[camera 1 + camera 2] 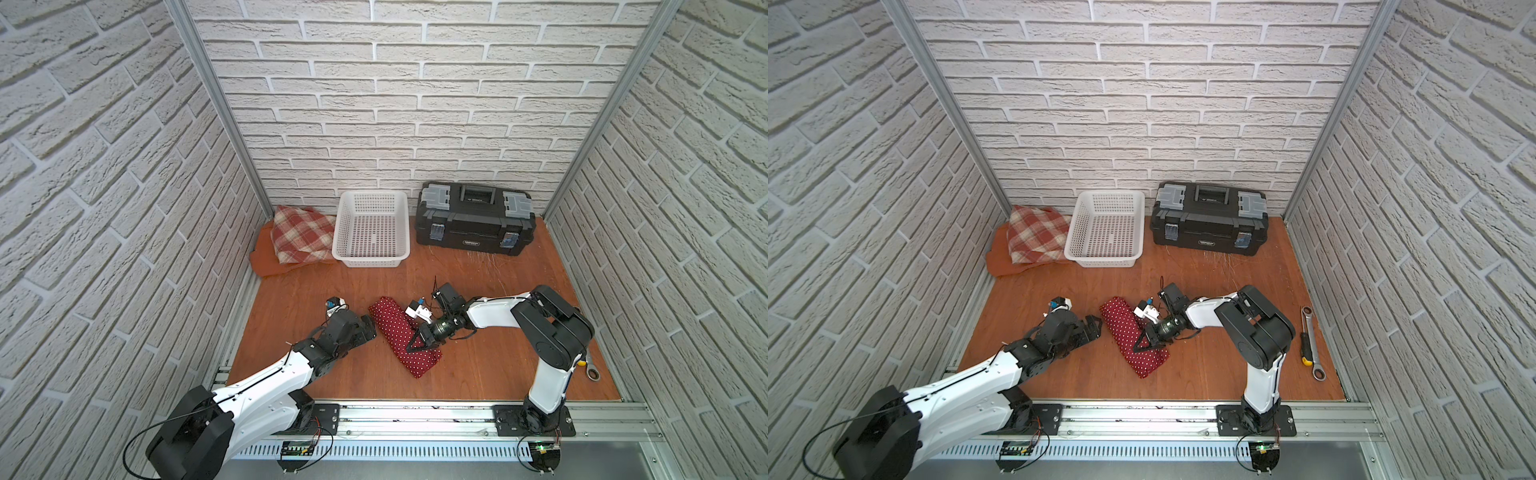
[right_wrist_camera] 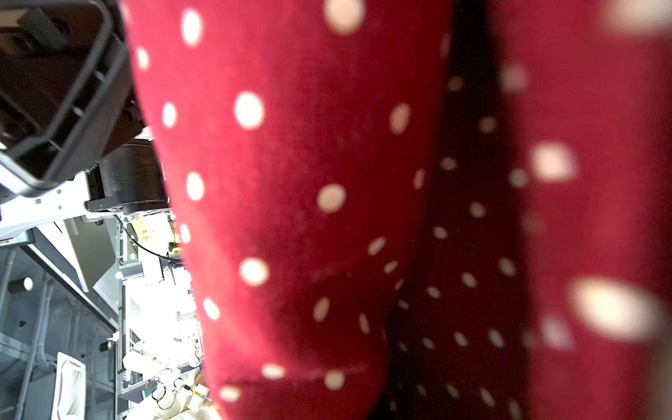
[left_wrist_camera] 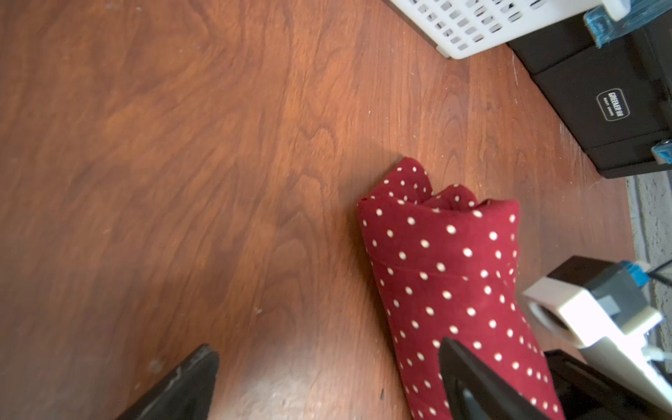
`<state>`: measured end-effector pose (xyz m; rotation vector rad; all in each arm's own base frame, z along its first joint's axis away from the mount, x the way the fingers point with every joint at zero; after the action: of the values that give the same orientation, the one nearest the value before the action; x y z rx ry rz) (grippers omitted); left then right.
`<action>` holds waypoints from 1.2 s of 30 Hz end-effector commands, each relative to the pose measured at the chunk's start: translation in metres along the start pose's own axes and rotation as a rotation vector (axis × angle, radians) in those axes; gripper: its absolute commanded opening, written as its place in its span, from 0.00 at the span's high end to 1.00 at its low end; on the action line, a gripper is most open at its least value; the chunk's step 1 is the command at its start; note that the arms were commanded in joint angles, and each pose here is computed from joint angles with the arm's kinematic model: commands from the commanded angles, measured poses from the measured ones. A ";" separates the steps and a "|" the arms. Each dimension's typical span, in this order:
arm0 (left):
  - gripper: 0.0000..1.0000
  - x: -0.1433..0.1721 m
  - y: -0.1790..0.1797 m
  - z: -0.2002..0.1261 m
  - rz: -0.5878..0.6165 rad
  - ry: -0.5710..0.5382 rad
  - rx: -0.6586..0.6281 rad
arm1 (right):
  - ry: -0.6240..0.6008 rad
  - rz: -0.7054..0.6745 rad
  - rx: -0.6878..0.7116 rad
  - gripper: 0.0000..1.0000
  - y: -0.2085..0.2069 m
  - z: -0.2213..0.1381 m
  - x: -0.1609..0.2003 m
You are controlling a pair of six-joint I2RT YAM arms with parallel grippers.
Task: Roll up the skirts
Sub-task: Pick up the skirt from the center of the board.
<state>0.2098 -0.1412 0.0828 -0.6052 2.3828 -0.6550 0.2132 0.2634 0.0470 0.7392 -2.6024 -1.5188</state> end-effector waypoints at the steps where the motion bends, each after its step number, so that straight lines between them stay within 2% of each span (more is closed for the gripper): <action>1: 0.02 -0.007 -0.033 0.005 0.018 -0.017 0.089 | -0.043 0.121 0.023 0.98 -0.027 -0.002 0.009; 6: 0.02 0.000 -0.053 0.020 0.043 0.005 0.115 | -0.101 0.157 0.002 0.97 -0.034 -0.009 0.004; 12: 0.02 0.019 -0.067 0.045 0.049 0.065 0.122 | -0.088 0.195 0.016 0.98 -0.045 -0.007 0.003; 17: 0.02 0.043 -0.055 0.056 0.019 0.128 0.048 | -0.109 0.213 0.042 0.98 -0.050 -0.013 0.002; 24: 0.08 0.073 -0.047 0.053 0.007 0.199 0.018 | -0.131 0.271 0.081 0.98 -0.064 -0.018 0.001; 25: 0.10 0.075 -0.043 0.052 0.004 0.199 0.008 | -0.136 0.277 0.086 0.98 -0.065 -0.019 0.002; 30: 0.32 0.084 -0.044 0.056 0.008 0.226 0.034 | -0.153 0.298 0.096 0.98 -0.070 -0.022 0.002; 34: 0.33 0.088 -0.055 0.063 0.055 0.232 0.076 | -0.155 0.296 0.083 0.98 -0.069 -0.022 0.001; 36: 0.38 0.088 -0.060 0.068 0.067 0.216 0.116 | -0.155 0.297 0.085 0.98 -0.070 -0.021 0.001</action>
<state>0.2192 -0.2622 0.0623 -0.4868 2.4219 -0.9357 0.2371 0.2354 0.0345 0.3625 -2.5735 -1.6500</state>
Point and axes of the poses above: each gripper's point midway between its finger pads, its own z axis out along the fingers, its own y axis along the line the jaws close on, x = y × z, the point moved 4 cm from there along -z, back along the fingers, and after that the axes turned 10 degrees about -z, right-handed, at the moved point
